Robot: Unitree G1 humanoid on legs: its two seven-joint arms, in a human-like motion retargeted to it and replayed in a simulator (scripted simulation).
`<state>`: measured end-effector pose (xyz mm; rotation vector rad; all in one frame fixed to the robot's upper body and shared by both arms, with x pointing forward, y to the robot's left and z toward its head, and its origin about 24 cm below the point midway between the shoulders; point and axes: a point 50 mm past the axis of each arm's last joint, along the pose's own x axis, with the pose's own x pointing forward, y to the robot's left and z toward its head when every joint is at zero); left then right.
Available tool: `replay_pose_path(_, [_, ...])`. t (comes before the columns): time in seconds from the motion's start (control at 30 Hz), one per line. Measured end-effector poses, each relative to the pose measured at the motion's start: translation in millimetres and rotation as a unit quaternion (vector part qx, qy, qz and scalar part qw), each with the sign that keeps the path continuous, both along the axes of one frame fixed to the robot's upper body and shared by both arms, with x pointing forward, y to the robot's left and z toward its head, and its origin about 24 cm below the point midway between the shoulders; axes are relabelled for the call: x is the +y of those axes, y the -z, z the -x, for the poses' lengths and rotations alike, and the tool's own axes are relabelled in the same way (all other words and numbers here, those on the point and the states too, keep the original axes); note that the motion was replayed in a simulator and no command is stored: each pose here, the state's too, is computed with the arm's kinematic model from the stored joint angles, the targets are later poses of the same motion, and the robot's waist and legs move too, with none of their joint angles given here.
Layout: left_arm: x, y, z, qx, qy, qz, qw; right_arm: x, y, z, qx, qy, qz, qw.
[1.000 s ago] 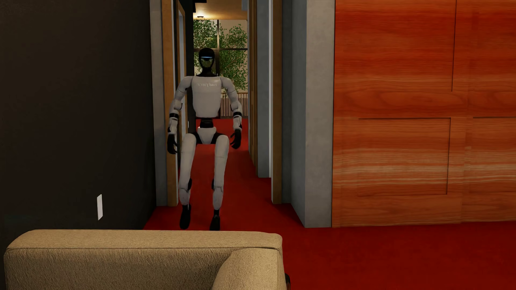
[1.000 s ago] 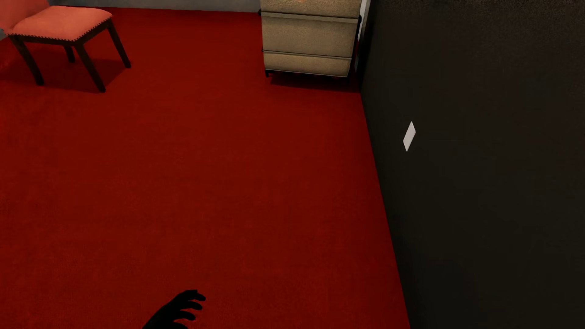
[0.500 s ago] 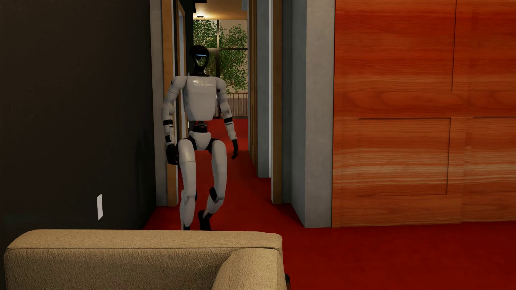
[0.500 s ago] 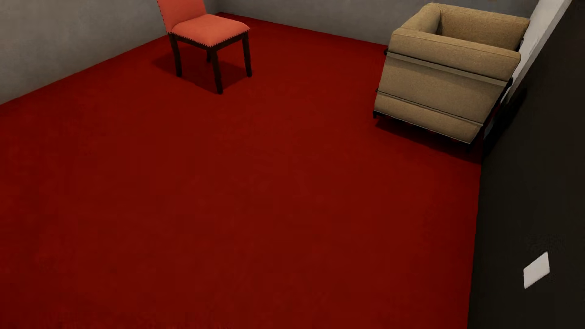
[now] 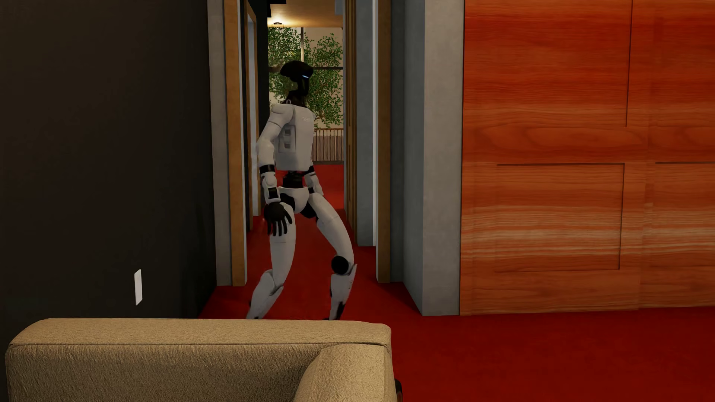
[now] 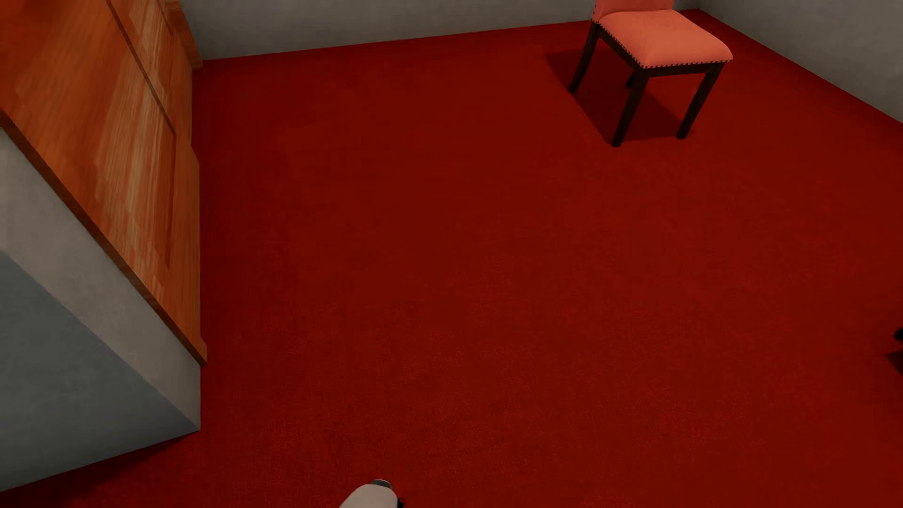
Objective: Go around the corner
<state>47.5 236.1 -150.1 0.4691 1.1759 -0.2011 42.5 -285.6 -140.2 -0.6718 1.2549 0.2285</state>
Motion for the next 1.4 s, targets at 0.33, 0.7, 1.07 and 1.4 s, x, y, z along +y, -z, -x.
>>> replay_pose_path(0.33, [31.9,4.1,34.3,0.088,0.007,-0.057,0.994,67.4,6.6,-16.1,-0.058,0.005,-0.105,0.993])
replay_pose_path(0.7, [23.2,-23.3,-65.6,-0.089,0.028,-0.033,0.995,50.4,-5.0,-36.2,-0.087,-0.026,-0.085,0.992])
replay_pose_path(1.07, [14.2,5.4,32.9,0.075,0.034,-0.031,0.996,55.9,15.7,67.7,0.07,0.024,-0.076,0.994])
replay_pose_path(1.4, [18.8,3.0,15.9,0.04,-0.016,-0.031,0.999,37.9,1.3,-8.2,-0.053,0.023,-0.067,0.996])
